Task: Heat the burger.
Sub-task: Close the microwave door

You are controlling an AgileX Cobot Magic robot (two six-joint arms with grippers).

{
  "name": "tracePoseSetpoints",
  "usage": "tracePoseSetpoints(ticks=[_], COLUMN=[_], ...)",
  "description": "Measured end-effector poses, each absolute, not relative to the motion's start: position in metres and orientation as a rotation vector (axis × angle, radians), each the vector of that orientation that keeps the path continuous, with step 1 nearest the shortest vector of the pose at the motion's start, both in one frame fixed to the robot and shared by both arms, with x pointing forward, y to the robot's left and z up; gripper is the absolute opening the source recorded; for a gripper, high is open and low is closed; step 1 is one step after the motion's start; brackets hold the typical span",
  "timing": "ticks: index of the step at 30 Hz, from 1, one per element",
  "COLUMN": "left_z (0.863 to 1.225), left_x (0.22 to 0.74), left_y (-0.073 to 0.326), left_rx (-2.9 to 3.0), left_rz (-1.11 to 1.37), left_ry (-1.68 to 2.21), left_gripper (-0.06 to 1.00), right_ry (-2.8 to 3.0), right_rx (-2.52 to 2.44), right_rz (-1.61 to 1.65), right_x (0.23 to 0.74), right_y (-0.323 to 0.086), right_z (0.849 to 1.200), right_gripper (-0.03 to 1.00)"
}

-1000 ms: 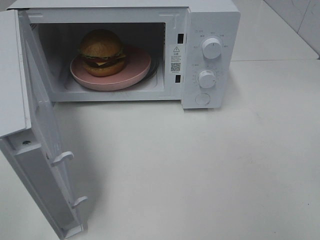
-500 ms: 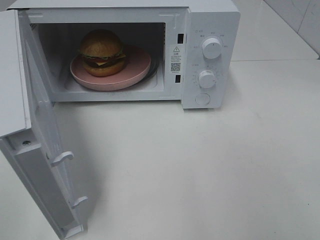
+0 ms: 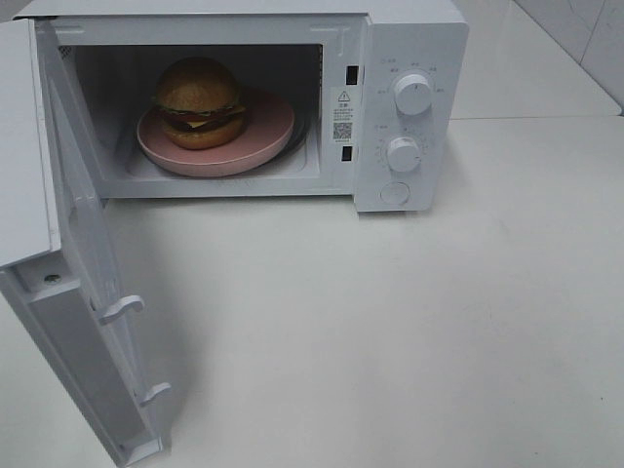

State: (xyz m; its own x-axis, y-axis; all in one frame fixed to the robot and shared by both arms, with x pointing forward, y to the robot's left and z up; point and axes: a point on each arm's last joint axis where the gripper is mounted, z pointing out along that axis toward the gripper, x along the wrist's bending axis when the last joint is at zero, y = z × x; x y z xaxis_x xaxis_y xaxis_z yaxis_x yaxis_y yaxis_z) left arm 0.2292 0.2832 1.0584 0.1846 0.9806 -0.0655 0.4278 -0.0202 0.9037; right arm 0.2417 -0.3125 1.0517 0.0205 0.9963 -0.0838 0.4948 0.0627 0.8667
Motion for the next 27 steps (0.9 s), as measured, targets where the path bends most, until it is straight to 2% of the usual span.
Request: tracePoseSetpoints(ticks=[27], left_z=[1.0584], left_x=[0.2292], left_y=[0.2832], left_rx=[1.591], left_rz=[0.801], left_ry=[1.377], left_gripper=[0.99], right_ry=[1.533], right_rx=[1.513], right_rz=[0.861], right_x=[0.2341], right_y=[-0.3133], right_z=[1.0516], right_gripper=[0.71])
